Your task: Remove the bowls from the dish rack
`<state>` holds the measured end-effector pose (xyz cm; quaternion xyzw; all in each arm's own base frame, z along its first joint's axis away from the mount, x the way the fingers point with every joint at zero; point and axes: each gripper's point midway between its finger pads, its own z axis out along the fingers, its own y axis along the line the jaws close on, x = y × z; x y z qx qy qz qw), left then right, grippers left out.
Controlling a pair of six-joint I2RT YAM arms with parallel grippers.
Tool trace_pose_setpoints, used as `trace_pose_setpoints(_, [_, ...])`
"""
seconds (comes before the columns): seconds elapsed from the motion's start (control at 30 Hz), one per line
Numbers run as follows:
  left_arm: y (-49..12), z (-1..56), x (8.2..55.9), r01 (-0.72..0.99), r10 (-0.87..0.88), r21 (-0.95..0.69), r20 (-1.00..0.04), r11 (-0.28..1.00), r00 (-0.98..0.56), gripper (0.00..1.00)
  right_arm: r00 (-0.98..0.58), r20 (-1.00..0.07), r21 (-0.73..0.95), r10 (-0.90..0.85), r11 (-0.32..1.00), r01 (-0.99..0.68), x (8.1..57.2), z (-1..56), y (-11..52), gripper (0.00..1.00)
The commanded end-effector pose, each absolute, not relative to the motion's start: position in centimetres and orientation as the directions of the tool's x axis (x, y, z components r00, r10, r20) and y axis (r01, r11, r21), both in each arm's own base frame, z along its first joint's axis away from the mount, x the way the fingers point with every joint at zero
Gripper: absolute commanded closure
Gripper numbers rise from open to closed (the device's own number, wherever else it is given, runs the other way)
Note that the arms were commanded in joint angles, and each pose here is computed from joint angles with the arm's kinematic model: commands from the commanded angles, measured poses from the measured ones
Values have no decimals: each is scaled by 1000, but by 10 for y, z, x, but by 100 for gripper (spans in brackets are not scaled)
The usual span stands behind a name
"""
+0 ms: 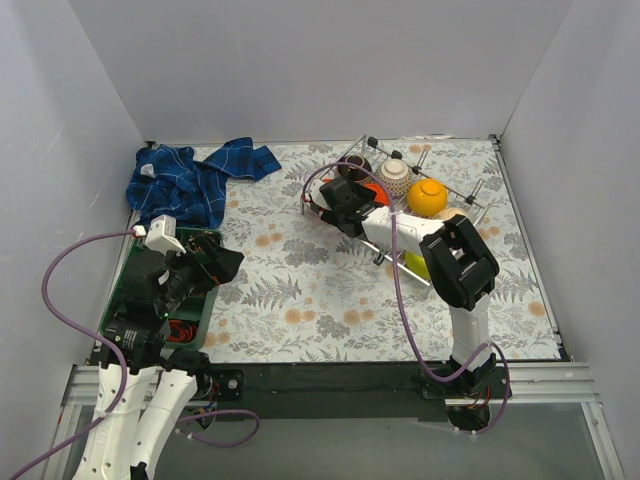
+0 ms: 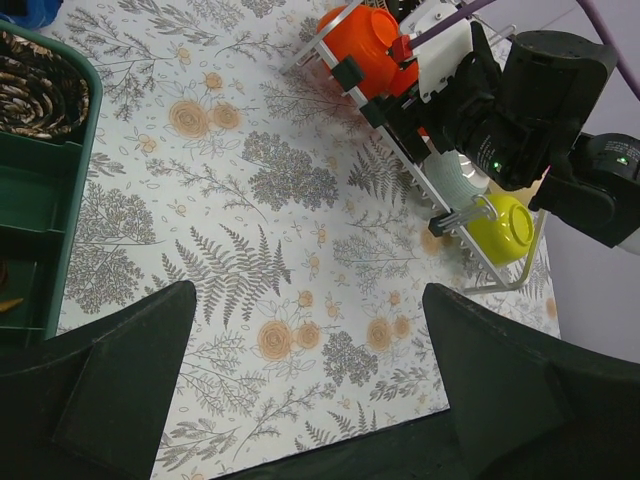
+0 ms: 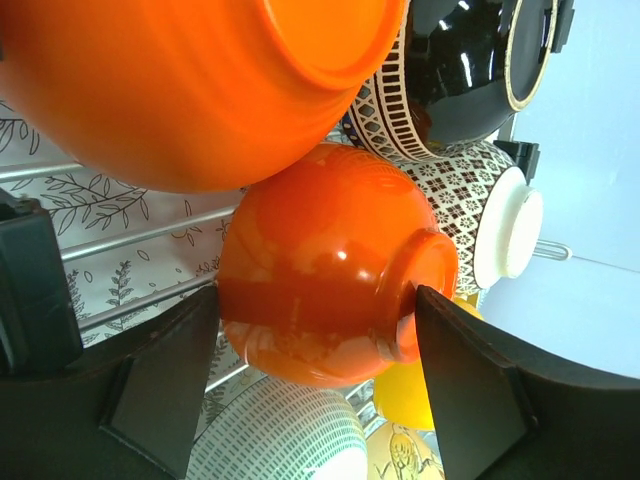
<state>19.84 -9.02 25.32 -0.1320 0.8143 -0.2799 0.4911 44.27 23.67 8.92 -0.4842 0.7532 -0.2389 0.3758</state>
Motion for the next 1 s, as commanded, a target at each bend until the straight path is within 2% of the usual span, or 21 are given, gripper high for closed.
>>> trace_pose_setpoints(0.0, [-88,268,201,74,-486,-573,-750,816,-449,2,-275,-250,-681,-928,370,-631,417,52,228,24])
trace_pose_setpoints(0.13, [-87,273,203,82,-486,-569,-760,818,-432,2,-259,-275,-703,-926,378,-602,415,71,234,35])
trace_pose_setpoints(0.2, [-86,274,204,84,-484,-567,-764,820,-427,2,-255,-293,-715,-922,388,-582,415,83,236,37])
trace_pose_setpoints(0.37, [-85,276,205,83,-489,-566,-769,820,-411,2,-252,-335,-718,-908,419,-555,413,102,238,53])
trace_pose_setpoints(0.6, [-86,279,208,97,-492,-570,-773,816,-400,2,-255,-392,-701,-884,467,-540,410,121,243,64])
trace_pose_setpoints(0.77, [-92,275,217,117,-494,-579,-771,807,-402,2,-257,-474,-654,-842,532,-538,409,135,254,68])
trace_pose_setpoints(0.87, [-98,275,223,143,-497,-591,-767,794,-405,2,-259,-487,-650,-834,544,-530,409,142,254,75])
trace_pose_setpoints(0.9, [-100,274,224,146,-495,-592,-764,792,-413,2,-263,-495,-647,-828,554,-524,410,144,254,80])
trace_pose_setpoints(0.97, [-103,274,228,161,-491,-594,-765,788,-417,2,-261,-515,-641,-817,569,-515,410,151,254,82])
